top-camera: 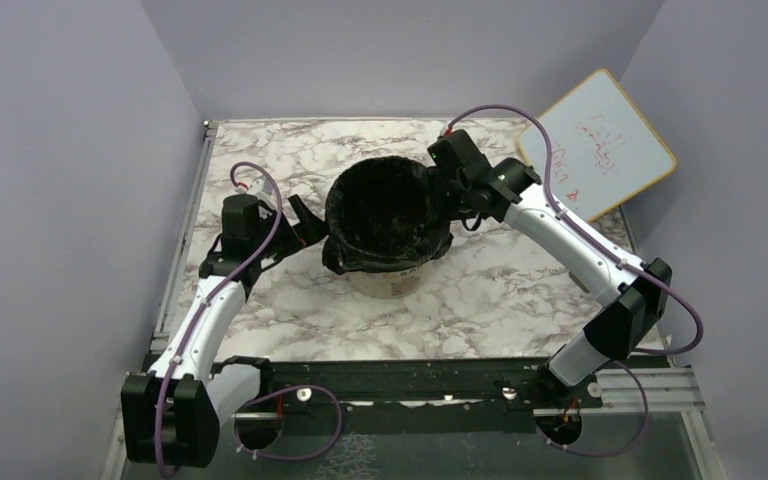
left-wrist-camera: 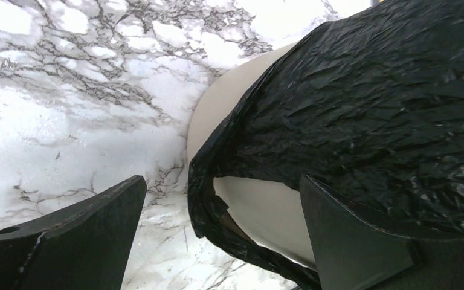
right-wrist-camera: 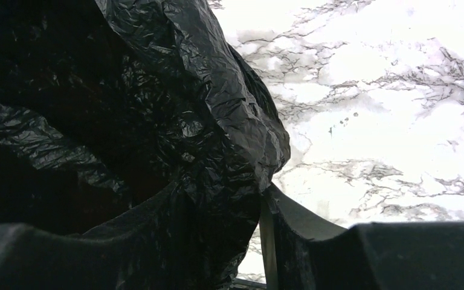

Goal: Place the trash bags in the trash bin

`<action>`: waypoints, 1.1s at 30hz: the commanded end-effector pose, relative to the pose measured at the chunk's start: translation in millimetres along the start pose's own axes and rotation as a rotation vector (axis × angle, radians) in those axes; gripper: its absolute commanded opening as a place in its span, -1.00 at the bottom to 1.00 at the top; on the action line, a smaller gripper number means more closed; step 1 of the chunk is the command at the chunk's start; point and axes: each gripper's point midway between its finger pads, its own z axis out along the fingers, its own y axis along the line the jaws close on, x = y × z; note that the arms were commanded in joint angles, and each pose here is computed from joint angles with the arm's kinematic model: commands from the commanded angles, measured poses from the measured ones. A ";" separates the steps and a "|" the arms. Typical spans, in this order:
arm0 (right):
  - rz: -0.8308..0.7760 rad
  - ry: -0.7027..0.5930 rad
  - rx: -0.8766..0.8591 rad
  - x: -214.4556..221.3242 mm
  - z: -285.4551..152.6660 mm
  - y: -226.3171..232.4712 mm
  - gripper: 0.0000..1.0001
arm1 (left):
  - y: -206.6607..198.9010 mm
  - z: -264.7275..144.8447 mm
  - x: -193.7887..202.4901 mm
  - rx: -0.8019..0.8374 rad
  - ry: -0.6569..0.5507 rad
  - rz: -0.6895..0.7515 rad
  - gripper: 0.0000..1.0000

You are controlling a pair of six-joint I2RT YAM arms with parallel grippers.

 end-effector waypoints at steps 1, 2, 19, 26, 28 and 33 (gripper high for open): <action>-0.042 0.000 0.055 4.3 13.3 -5.3 -0.14 | -14.3 -8.2 -8.4 0.035 -0.012 0.029 0.98; -0.041 0.007 0.068 6.5 15.2 -6.9 -0.16 | -14.4 -8.3 -8.5 0.034 -0.012 0.029 0.98; -0.051 -0.166 0.012 -42.0 -32.2 0.4 0.66 | 2.4 -18.7 -14.8 -0.081 -0.063 0.041 0.98; -0.166 -0.054 -0.028 -29.1 17.6 23.1 0.86 | 0.6 -21.5 -16.5 -0.078 -0.075 0.039 0.98; -0.190 -0.041 0.058 -31.4 30.4 12.5 0.87 | 2.3 -22.9 -16.0 -0.088 -0.081 0.034 0.98; -0.255 -0.068 0.187 -41.3 40.8 -7.5 0.64 | 5.5 -26.3 -11.5 -0.101 -0.078 0.032 0.98</action>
